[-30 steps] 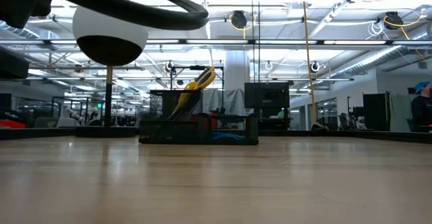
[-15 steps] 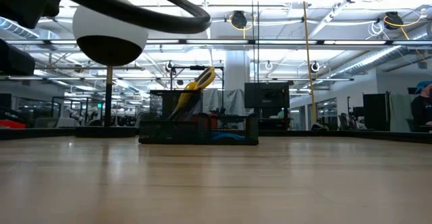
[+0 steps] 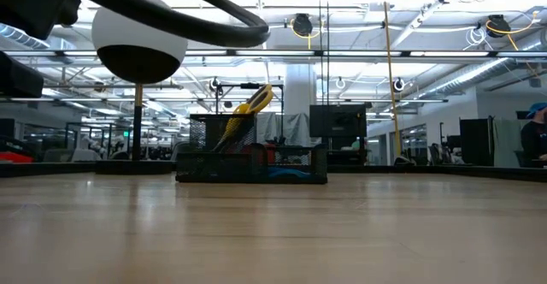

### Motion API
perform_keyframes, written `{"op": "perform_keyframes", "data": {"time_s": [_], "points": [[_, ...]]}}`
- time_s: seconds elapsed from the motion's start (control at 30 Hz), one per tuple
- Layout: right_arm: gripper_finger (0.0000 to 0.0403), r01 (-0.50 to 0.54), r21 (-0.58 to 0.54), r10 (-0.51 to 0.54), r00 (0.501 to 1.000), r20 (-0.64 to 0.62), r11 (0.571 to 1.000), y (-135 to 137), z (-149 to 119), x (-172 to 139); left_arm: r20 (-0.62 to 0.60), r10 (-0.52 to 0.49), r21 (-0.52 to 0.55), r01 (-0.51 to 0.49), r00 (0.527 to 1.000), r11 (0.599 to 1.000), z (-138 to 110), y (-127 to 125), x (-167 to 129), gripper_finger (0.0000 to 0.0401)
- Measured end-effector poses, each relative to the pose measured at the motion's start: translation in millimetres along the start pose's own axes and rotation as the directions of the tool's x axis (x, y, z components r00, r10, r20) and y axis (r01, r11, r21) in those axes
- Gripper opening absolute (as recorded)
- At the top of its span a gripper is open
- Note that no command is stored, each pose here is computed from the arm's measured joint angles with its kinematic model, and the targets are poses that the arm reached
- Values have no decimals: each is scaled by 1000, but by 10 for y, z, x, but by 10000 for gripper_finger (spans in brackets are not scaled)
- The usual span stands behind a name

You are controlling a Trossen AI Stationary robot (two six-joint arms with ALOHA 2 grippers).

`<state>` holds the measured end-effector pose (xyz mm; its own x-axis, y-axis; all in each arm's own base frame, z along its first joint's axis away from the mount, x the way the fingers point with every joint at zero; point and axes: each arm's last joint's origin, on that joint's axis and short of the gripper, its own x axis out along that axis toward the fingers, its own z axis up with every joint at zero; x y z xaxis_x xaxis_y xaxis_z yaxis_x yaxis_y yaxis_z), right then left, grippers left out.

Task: Pick and place office supplies into organizer
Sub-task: Put the orange eraser into the black mesh desk organizer

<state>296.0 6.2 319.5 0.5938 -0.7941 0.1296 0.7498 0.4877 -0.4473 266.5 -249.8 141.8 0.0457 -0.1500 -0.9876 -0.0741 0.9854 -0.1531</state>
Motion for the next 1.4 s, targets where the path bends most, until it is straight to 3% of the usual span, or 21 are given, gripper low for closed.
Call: {"op": "perform_keyframes", "data": {"time_s": [0.17, 0.43, 1.4], "points": [[105, 0, 0, 0, 1000, 0, 1000, 0, 0, 0, 0, -5, 10, 5, 1000, 1000, 0, -4, 1, 60], [105, 0, 0, 0, 1000, 0, 1000, 0, 0, 0, 7, -11, 7, 11, 1000, 1000, 5, -8, 5, 7], [105, 0, 0, 0, 1000, 0, 1000, 0, 0, 0, 78, -3, 30, 1, 997, 1000, 44, 31, -191, 0]]}}
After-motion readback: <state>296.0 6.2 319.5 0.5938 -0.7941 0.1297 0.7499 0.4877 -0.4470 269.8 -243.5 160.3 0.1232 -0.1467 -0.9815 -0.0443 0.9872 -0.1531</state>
